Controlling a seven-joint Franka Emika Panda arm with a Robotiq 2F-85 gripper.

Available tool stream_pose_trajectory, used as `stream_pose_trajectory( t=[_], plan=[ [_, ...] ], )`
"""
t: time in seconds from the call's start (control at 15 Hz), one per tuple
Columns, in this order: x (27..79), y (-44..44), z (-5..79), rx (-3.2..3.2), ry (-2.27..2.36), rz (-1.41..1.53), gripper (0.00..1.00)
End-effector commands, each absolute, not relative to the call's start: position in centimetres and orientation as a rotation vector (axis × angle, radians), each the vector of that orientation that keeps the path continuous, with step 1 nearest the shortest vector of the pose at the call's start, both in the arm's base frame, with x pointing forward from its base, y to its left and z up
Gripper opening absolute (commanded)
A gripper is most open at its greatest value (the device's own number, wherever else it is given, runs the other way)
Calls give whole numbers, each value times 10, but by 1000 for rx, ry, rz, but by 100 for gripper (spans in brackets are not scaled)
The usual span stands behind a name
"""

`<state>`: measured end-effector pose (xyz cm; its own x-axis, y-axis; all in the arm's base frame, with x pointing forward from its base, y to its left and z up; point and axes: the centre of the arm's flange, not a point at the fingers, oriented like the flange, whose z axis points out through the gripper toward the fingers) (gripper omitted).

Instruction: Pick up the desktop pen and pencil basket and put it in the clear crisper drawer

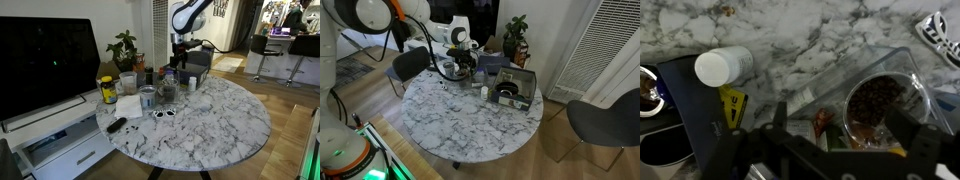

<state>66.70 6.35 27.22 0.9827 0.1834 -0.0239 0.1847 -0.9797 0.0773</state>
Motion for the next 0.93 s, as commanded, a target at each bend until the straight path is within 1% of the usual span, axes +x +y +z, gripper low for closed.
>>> stream_pose_trajectory(
  t=[0.0,0.4,0.47,0.6,0.67,0.87],
  plan=[
    [616,73,309,3000,356,-84,100],
    [546,86,336,3062,476,-283,100],
    [533,84,336,3075,544,-345,100],
    [508,81,332,3086,730,-331,100],
    [548,94,330,3068,592,-321,100],
    [527,88,330,3071,694,-342,100]
  ],
)
